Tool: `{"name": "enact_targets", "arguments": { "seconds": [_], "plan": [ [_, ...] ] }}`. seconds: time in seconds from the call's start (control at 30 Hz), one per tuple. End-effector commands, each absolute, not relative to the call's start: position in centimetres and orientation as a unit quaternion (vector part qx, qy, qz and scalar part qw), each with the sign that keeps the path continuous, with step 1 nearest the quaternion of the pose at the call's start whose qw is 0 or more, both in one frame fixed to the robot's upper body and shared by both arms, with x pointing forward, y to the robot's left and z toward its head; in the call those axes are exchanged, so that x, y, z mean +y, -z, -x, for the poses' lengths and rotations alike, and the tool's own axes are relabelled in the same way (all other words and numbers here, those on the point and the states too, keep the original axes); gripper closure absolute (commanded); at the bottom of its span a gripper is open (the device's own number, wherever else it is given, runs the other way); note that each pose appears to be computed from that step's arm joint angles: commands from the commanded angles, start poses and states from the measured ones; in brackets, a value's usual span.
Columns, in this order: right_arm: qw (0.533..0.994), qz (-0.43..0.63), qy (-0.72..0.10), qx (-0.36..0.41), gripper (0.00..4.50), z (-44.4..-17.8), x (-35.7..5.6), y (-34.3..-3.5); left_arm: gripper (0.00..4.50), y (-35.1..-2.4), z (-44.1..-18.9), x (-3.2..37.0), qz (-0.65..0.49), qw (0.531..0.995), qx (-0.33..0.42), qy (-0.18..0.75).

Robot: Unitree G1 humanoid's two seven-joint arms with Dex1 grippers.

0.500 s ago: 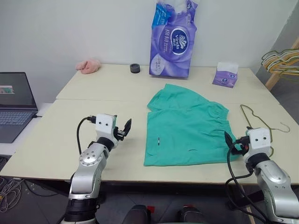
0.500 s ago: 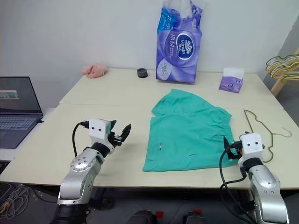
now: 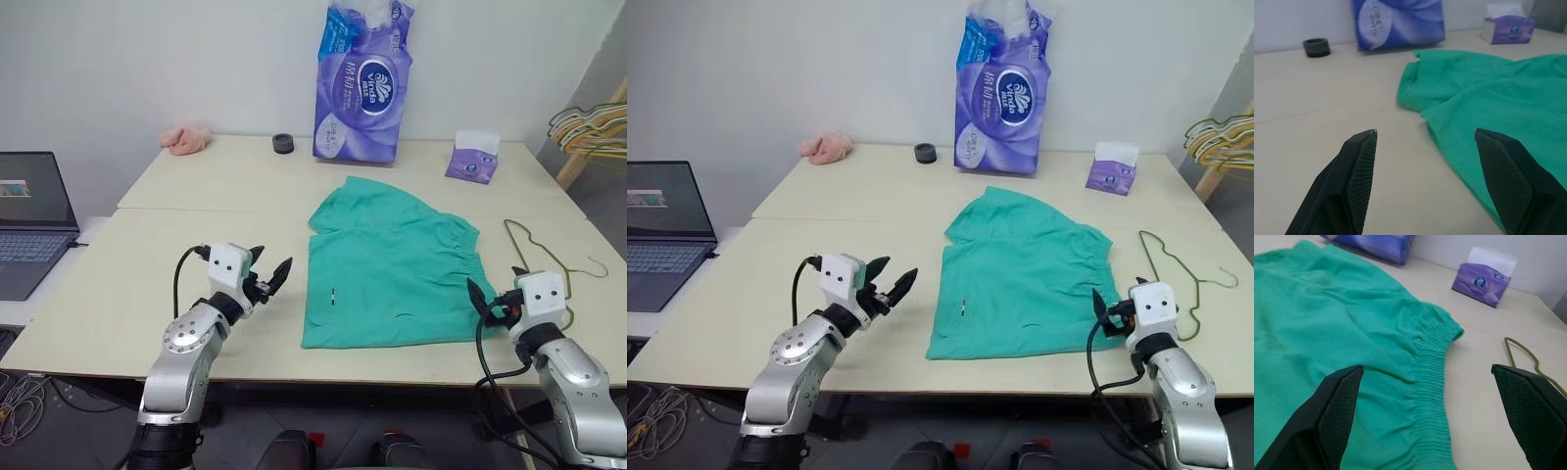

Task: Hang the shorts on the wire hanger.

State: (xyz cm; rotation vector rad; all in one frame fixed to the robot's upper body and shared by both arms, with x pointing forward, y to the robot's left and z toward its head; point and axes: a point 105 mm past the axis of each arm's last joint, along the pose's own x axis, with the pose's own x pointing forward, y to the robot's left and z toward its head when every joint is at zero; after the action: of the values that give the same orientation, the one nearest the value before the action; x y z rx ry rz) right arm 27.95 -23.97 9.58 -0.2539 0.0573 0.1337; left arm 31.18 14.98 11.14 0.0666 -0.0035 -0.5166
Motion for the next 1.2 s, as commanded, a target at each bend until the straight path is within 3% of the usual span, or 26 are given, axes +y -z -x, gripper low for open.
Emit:
{"name": "enact_targets", "arguments": {
  "seconds": [0.03,0.1,0.27,0.3,0.4,0.5,0.7,0.83,1.2],
  "plan": [
    [0.987,0.125,-0.100,-0.007,0.01,-27.9,-22.8,-11.4,1.15,-12.5,-30.3,13.8,-0.036,0.953,-0.030,0.301],
    [0.985,0.129,-0.110,-0.005,0.01,-27.9,-22.6,-11.4,1.15,-12.3,-30.3,13.8,-0.038,0.952,-0.025,0.302],
    [0.982,0.125,-0.142,0.001,0.00,-27.8,-21.4,-12.1,0.07,-12.0,-29.8,13.0,-0.062,0.936,-0.017,0.347],
    [0.979,0.131,-0.153,0.008,0.00,-27.6,-21.2,-12.0,0.03,-12.0,-29.7,12.9,-0.060,0.933,-0.012,0.354],
    [0.967,0.126,-0.219,0.017,0.00,-26.6,-19.6,-12.2,0.03,-11.8,-29.0,12.2,-0.067,0.907,0.016,0.416],
    [0.942,0.115,-0.311,0.050,0.00,-24.6,-17.6,-12.1,0.03,-11.0,-27.2,11.9,-0.069,0.860,0.080,0.499],
    [0.896,0.113,-0.417,0.102,0.00,-21.4,-15.4,-11.8,0.03,-9.2,-24.5,12.0,-0.130,0.767,0.166,0.606],
    [0.875,0.137,-0.448,0.125,0.00,-20.0,-15.0,-10.6,0.03,-7.3,-25.1,11.8,-0.180,0.758,0.182,0.600],
    [0.874,0.174,-0.432,0.135,0.00,-19.2,-16.4,-8.4,0.03,-4.1,-27.0,10.8,-0.268,0.766,0.160,0.562]
  ]
}}
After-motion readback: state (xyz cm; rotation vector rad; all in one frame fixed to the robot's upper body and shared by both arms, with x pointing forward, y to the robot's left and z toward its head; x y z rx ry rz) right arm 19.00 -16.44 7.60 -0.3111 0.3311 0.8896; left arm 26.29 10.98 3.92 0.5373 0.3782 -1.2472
